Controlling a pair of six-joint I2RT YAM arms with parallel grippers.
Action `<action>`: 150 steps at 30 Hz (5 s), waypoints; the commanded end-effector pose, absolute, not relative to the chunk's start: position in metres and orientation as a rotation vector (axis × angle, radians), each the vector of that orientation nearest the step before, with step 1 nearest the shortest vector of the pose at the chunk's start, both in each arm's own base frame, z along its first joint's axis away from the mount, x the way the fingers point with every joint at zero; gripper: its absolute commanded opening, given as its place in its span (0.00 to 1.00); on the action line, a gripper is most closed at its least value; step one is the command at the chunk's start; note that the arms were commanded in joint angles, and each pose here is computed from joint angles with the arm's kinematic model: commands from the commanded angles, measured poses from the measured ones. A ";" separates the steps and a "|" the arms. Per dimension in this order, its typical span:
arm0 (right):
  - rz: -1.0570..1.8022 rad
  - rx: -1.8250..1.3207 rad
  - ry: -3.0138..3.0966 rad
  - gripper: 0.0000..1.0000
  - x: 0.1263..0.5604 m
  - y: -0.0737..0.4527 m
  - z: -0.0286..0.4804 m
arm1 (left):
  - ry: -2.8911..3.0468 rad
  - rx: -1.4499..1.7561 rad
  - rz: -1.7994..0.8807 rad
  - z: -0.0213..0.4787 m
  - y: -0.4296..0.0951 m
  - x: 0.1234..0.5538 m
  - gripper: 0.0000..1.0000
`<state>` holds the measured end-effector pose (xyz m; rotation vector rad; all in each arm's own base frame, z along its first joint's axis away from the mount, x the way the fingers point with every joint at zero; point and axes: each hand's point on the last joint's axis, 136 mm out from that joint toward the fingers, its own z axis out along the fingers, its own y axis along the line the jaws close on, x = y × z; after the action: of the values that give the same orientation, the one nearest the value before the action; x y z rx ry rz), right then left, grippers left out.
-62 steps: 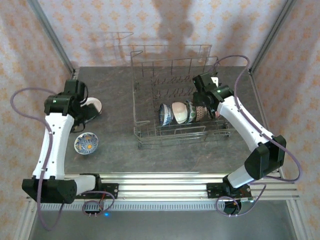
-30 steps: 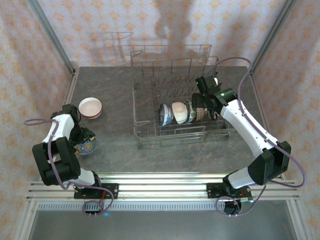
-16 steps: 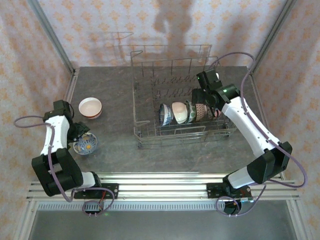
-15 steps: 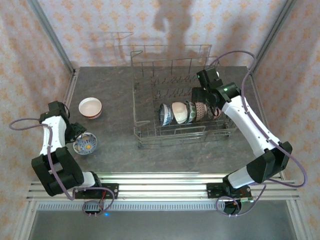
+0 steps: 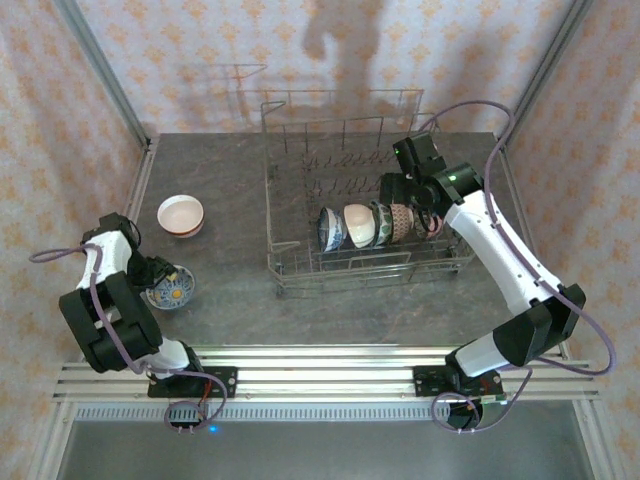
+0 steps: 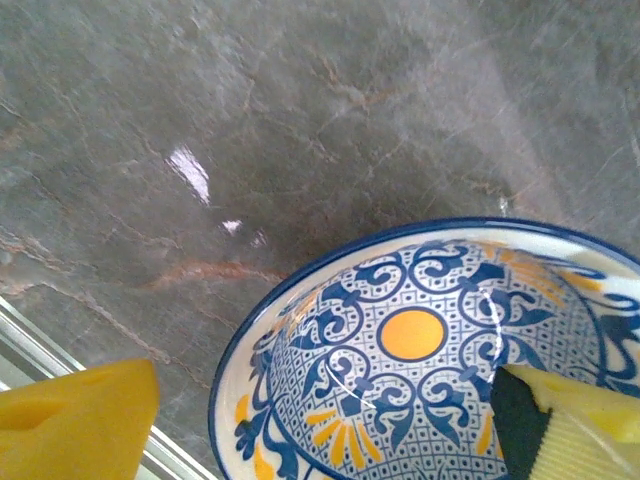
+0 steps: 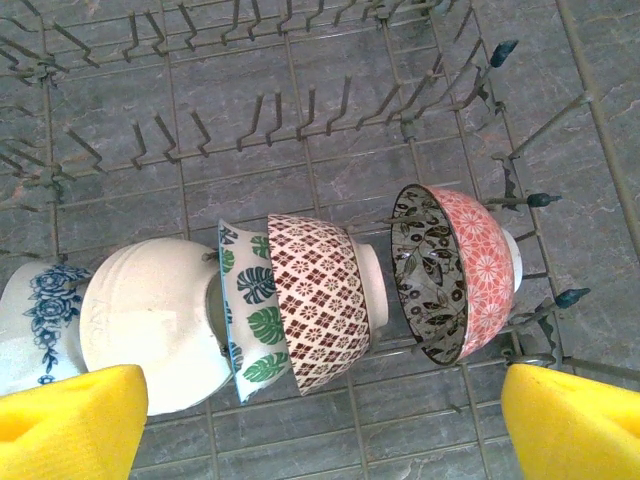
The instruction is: Load the bowls into the dish rack
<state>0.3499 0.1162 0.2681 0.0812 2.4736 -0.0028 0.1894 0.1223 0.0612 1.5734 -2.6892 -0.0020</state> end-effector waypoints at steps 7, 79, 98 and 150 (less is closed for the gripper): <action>0.007 0.107 2.445 0.91 0.341 0.112 0.281 | -2.680 1.507 0.054 0.047 0.112 0.192 0.78; -0.019 0.004 2.530 0.91 0.353 0.153 0.266 | -2.977 1.210 0.560 0.091 0.003 0.243 0.03; 0.141 -0.114 2.536 0.90 0.352 0.184 0.286 | -3.265 1.231 0.711 0.218 0.005 0.257 0.00; 0.794 -0.392 2.230 0.11 0.318 0.305 0.385 | -3.554 0.540 1.352 0.385 -0.171 0.324 0.00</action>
<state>0.3181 0.3067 0.3712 -0.4138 2.2758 0.7708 0.3228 -0.1670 0.3596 0.5495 -3.5250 1.1882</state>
